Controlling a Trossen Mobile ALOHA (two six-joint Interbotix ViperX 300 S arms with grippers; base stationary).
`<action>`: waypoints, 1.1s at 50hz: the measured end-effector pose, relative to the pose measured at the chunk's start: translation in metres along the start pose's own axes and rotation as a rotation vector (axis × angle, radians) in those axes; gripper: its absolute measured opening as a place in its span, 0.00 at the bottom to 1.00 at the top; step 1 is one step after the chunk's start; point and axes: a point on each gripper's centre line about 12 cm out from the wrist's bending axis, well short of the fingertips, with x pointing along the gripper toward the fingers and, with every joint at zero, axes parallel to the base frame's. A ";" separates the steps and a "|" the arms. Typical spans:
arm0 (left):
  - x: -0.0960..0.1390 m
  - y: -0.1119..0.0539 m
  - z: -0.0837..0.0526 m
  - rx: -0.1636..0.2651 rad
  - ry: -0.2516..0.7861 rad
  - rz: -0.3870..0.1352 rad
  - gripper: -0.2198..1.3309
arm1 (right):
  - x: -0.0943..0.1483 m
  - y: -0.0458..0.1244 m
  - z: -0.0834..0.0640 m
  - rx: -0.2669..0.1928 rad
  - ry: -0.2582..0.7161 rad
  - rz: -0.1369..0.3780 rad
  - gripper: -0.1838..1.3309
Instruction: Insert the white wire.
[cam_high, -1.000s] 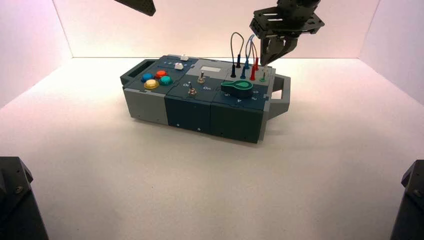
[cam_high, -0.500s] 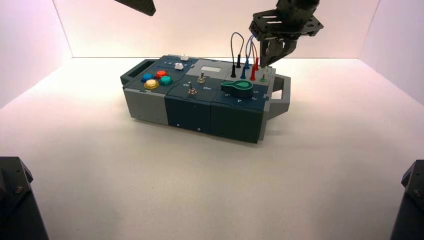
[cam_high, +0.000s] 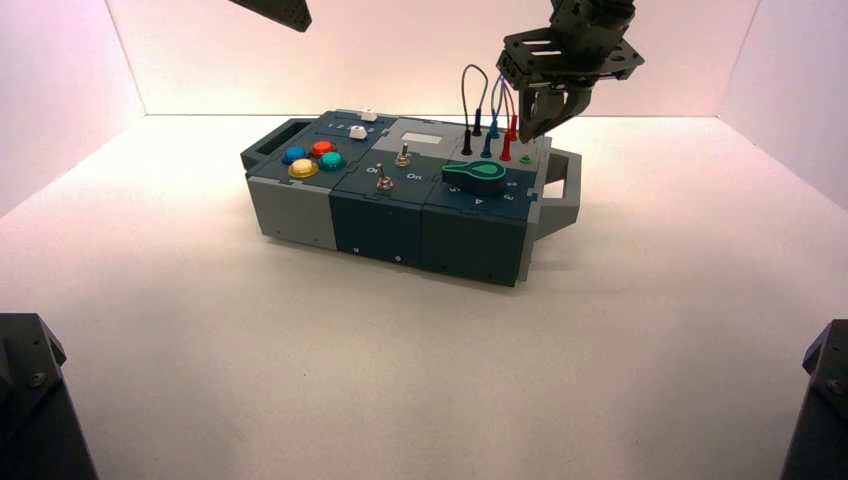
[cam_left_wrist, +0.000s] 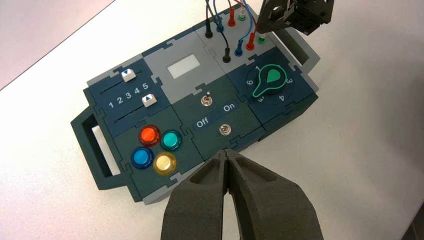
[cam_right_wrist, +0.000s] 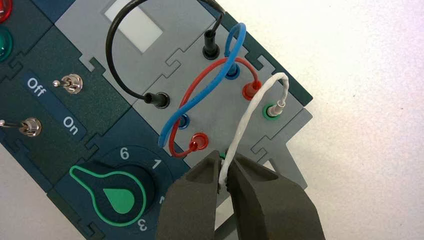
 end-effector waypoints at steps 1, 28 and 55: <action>0.000 0.000 0.001 0.000 -0.001 0.000 0.04 | 0.000 0.000 0.000 0.000 0.000 0.000 0.09; 0.000 0.000 0.001 0.001 -0.005 0.004 0.04 | 0.008 0.004 -0.002 -0.010 0.019 0.005 0.09; 0.000 0.001 0.002 0.003 -0.017 0.011 0.04 | 0.003 0.010 -0.002 -0.025 0.026 0.016 0.73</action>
